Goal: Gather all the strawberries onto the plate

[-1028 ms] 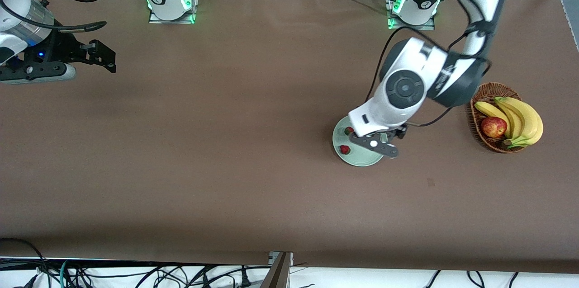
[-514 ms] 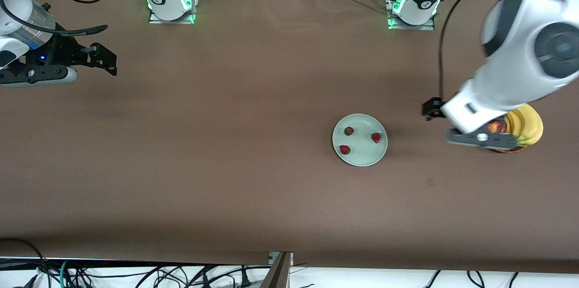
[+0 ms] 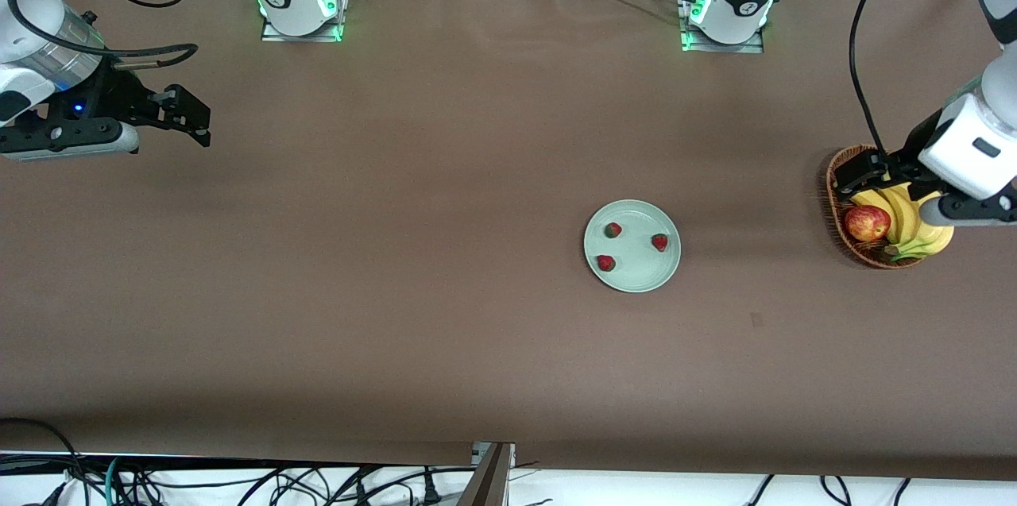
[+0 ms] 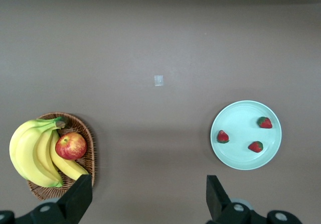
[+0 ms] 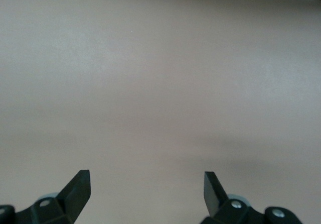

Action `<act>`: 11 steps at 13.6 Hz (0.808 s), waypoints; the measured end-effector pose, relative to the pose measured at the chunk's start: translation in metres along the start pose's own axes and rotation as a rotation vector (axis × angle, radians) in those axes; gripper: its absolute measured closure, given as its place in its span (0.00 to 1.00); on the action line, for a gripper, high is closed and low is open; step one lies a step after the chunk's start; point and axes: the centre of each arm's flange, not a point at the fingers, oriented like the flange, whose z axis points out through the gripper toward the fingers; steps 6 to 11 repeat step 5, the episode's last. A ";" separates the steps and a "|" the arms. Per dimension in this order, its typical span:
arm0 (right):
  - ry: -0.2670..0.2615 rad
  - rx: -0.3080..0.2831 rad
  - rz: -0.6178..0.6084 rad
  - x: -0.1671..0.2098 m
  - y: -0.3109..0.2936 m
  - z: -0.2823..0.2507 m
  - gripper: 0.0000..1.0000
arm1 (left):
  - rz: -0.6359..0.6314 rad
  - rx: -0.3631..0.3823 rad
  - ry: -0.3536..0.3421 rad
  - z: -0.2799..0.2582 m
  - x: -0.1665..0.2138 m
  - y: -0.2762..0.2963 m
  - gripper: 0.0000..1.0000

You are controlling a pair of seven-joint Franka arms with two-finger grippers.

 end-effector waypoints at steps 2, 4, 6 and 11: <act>-0.002 0.000 0.000 0.000 0.000 0.001 0.00 | -0.020 0.006 -0.011 0.000 -0.030 -0.012 0.00; -0.002 0.000 0.000 0.000 0.000 0.001 0.00 | -0.017 0.010 -0.013 -0.004 -0.042 -0.022 0.00; -0.001 0.000 0.000 0.000 0.000 0.001 0.00 | -0.011 0.011 -0.016 -0.003 -0.044 -0.023 0.00; -0.001 0.000 0.000 0.000 0.000 0.001 0.00 | -0.011 0.011 -0.016 -0.003 -0.044 -0.023 0.00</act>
